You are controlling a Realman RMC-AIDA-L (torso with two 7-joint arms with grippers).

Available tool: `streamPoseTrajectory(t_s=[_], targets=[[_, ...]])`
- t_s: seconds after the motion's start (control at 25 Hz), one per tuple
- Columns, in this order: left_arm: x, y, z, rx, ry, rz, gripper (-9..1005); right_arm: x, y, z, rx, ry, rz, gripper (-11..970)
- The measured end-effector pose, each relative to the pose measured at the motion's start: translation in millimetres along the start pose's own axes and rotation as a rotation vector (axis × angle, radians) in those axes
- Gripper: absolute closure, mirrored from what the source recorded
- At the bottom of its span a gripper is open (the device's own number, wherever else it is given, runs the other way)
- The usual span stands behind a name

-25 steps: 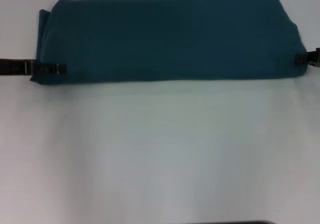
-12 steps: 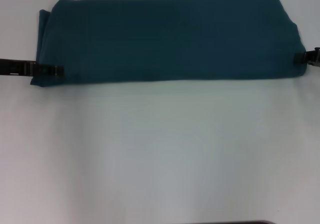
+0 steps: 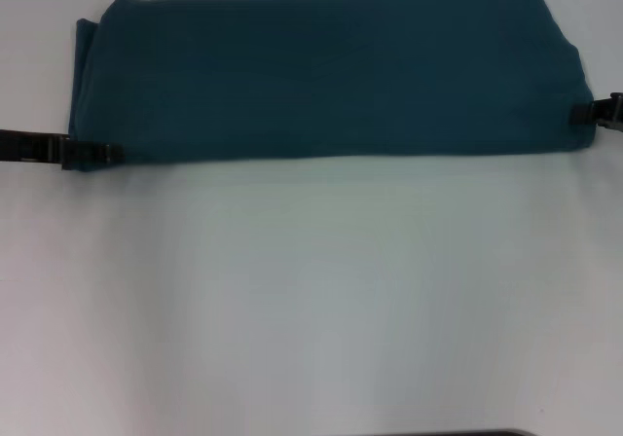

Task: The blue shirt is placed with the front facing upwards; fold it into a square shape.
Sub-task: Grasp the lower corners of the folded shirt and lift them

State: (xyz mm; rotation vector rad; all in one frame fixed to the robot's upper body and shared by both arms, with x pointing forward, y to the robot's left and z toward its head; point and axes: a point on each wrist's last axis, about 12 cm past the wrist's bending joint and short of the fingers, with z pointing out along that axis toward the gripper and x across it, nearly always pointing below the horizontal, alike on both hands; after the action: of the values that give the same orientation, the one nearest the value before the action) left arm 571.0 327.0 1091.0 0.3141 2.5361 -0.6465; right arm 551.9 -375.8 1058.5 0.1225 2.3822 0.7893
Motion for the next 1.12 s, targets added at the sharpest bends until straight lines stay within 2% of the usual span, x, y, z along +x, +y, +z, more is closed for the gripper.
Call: streamPoseTrajectory(t_s=[0.64,1.12], targets=[[-4,-4.3,-1,0.015,0.001,0.028,76,-1,0.8,1,0.002,0.000,-0.006,946],[-18,-13.2,-1,0.045,0.009,0.066,81,-1,0.8,1,0.003,0.000,-0.004,945]])
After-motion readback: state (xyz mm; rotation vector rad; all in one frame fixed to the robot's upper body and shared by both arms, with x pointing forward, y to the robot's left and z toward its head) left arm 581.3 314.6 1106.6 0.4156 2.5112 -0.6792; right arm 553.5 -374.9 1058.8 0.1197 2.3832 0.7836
